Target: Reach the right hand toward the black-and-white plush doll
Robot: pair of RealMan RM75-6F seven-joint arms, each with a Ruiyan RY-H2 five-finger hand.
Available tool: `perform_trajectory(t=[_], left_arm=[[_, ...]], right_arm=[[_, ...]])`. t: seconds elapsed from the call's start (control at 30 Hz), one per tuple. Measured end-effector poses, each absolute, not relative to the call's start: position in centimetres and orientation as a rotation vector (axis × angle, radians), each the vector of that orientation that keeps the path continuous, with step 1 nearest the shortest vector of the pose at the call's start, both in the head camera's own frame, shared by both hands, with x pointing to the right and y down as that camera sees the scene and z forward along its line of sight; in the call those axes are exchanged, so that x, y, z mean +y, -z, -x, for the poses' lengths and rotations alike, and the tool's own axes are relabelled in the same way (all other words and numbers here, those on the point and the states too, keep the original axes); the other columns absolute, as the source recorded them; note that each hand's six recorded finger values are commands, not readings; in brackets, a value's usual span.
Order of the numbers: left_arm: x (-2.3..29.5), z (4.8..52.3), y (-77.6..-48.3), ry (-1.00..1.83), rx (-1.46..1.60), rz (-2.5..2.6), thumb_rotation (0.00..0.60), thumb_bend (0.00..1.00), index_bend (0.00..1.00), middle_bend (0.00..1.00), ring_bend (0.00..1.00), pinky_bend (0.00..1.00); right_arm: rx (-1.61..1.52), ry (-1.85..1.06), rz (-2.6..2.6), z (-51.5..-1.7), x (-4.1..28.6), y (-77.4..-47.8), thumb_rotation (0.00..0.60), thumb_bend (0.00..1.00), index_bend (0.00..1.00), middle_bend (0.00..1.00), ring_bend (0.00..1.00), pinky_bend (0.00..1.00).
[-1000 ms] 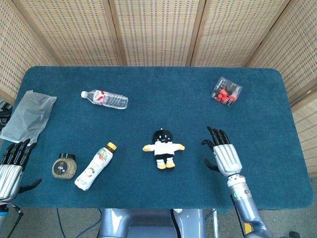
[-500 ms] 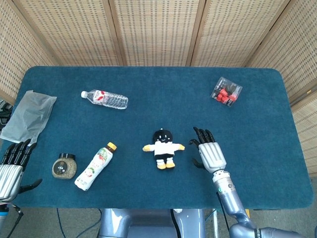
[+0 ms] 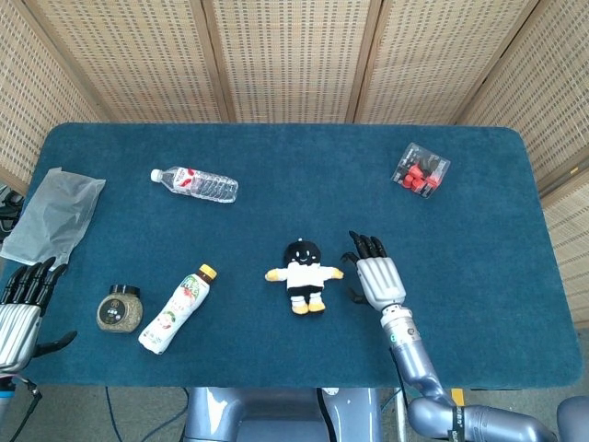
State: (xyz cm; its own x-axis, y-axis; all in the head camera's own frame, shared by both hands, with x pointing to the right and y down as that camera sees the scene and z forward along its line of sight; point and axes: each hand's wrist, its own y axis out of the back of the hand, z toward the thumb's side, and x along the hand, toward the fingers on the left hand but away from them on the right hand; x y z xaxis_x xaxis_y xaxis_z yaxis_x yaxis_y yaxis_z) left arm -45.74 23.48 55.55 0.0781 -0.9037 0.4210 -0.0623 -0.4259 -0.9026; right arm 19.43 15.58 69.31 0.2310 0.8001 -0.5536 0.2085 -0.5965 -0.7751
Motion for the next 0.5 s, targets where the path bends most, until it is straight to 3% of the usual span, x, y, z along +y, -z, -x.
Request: perform_trajectory(t=[0.5], left_arm=[[23.3, 46.1, -55.9, 1.449, 0.984, 1.618, 0.6, 0.05, 0.0, 0.0, 0.0, 0.0]], right_arm=[[-0.903, -1.407, 1.976, -17.9, 15.3, -71.5, 0.6, 0.46, 0.4, 0.03, 0.0, 0.02]])
